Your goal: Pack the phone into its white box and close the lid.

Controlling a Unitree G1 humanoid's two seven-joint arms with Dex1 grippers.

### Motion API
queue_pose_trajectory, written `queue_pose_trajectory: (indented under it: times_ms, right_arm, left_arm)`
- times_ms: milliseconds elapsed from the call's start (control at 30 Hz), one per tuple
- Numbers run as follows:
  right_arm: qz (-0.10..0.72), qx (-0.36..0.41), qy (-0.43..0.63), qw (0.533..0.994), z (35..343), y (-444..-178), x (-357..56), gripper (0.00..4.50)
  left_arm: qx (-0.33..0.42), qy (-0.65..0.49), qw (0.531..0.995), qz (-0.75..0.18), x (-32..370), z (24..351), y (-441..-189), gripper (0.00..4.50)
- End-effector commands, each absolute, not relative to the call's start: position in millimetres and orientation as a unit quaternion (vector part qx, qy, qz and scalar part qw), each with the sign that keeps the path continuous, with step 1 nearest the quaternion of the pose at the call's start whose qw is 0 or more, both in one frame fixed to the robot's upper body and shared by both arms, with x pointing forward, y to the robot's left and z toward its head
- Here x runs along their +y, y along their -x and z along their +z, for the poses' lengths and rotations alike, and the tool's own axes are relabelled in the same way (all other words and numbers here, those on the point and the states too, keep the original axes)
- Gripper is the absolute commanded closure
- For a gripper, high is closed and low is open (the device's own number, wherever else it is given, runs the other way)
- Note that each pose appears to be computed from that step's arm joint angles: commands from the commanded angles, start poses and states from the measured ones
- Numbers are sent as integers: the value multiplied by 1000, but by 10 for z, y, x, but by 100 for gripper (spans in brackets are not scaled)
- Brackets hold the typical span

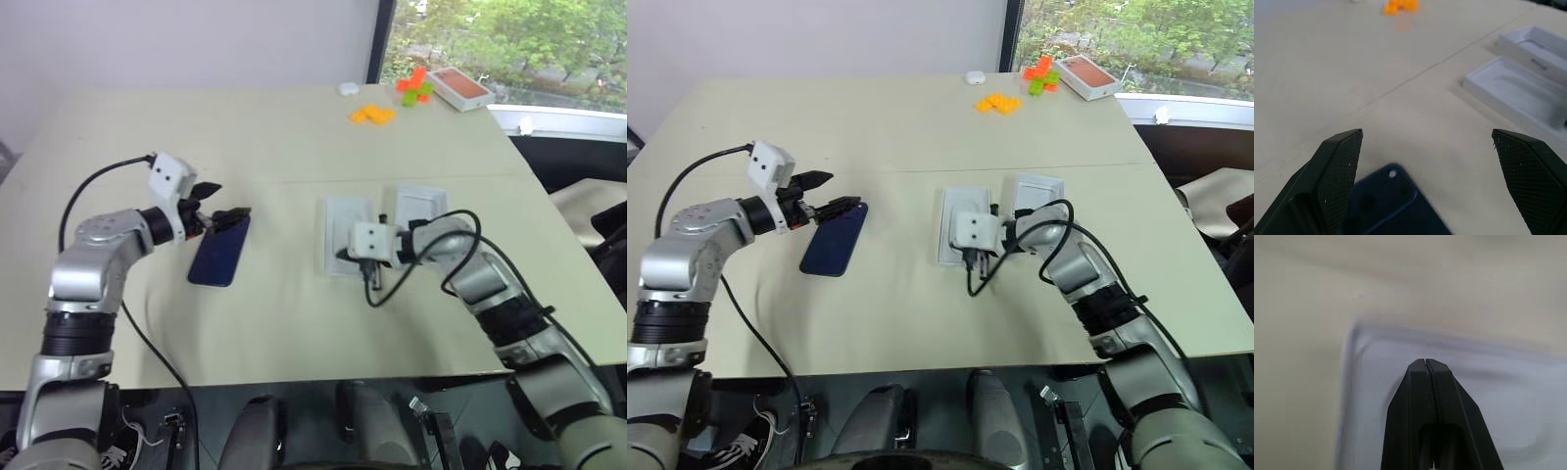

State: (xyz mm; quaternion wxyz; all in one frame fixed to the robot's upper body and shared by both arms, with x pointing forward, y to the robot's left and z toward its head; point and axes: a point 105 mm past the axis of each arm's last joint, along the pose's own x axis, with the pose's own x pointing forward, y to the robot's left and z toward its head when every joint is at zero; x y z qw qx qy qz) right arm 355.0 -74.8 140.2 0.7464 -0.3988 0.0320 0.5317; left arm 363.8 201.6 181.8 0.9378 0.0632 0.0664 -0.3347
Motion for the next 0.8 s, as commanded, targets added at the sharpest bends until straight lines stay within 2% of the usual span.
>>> queue_pose_trajectory:
  times_ms: [33,133,367,533,800]
  right_arm:
    - [493,-58,373,784,1899,-3646,-640,447]
    - [472,-96,391,784,1951,-3671,-489,447]
    - [454,-131,467,747,1713,-3672,-69,447]
    - [453,-156,508,716,1614,-3676,210,447]
    - [473,-161,537,679,1371,-3646,506,447]
  left_arm:
    - [69,-2,948,-311,2282,2004,-3647,0]
    - [122,34,949,-290,2452,1907,-3639,0]
    - [218,152,930,-256,2787,1698,-3581,0]
    - [264,195,903,-276,2758,1586,-3533,0]
    - [309,187,892,-273,2728,1280,-3584,0]
